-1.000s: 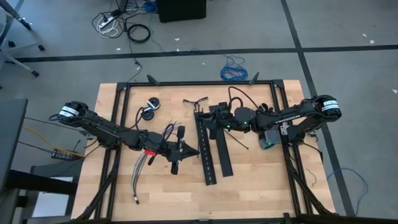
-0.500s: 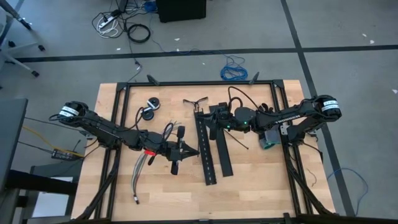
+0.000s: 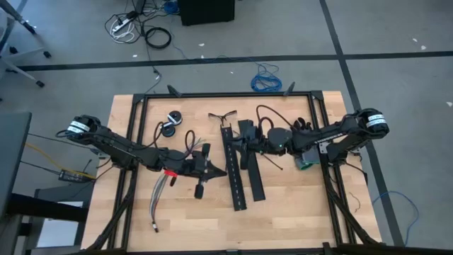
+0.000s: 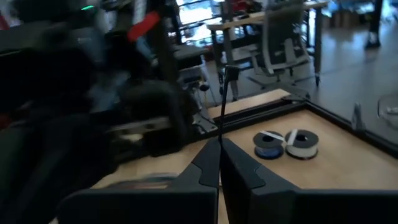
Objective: Ziptie cables
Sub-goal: Wrap the black zip tie on the cable
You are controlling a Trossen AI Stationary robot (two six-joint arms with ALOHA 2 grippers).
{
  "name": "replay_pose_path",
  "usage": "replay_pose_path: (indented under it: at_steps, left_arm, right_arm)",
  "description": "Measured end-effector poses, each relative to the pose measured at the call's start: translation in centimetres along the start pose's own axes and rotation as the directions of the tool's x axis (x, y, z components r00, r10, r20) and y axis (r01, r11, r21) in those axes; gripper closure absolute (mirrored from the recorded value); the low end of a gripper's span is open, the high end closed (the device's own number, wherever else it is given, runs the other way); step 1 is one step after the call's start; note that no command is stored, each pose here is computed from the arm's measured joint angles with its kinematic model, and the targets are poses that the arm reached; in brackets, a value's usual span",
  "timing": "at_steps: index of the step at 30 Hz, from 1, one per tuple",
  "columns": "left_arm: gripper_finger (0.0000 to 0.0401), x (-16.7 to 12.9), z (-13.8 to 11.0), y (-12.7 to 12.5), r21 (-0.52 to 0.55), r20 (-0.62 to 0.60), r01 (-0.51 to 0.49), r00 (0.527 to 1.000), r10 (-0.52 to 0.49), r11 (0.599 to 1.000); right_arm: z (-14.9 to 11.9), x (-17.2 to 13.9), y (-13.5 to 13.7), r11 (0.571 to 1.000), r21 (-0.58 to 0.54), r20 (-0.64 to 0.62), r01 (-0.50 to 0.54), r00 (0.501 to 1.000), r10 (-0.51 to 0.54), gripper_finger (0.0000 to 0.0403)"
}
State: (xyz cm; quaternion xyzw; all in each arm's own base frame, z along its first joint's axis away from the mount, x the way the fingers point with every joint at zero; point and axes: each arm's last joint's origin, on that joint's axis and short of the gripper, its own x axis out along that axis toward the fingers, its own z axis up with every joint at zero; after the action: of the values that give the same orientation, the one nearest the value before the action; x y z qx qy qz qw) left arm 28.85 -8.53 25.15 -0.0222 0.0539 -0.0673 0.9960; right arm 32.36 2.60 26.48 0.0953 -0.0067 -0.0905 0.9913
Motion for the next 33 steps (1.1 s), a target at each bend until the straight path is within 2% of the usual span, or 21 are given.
replay_pose_path:
  at_steps: [4, 9, 13, 19, 25, 33]
  left_arm:
    - [0.0401, -0.3, -0.6, -0.2, -0.101, 0.023, 0.105, 0.994, -0.103, 0.989]
    - [0.0401, -1.3, -1.0, -0.2, -0.247, 0.175, 0.239, 0.964, -0.200, 0.939]
    - [0.0401, -1.9, -2.0, 0.0, -0.320, 0.188, 0.243, 0.964, -0.190, 0.916]
    - [0.0401, -1.6, -2.9, 0.0, -0.371, 0.163, 0.242, 0.967, -0.194, 0.896]
    - [0.0401, -0.4, -4.7, 0.1, -0.478, 0.133, 0.289, 0.957, -0.257, 0.829]
    - [0.0401, 0.3, -5.3, 0.4, -0.550, 0.190, 0.348, 0.937, -0.292, 0.759]
  right_arm:
    - [-0.3, -0.5, 1.6, 0.994, -0.105, -0.007, -0.034, 0.999, 0.034, 0.0402]
    - [-0.8, -1.3, 3.6, 0.966, -0.255, -0.020, -0.039, 0.999, 0.035, 0.0402]
    - [-1.0, -1.9, 4.7, 0.932, -0.361, -0.012, -0.018, 1.000, 0.014, 0.0402]
    - [-1.3, -2.0, 4.9, 0.900, -0.435, -0.028, -0.021, 1.000, 0.010, 0.0403]
    - [-3.1, -1.1, 5.2, 0.862, -0.506, -0.051, -0.030, 0.999, 0.004, 0.0403]
    - [-4.6, -0.7, 5.8, 0.808, -0.589, -0.038, 0.013, 0.998, -0.044, 0.0403]
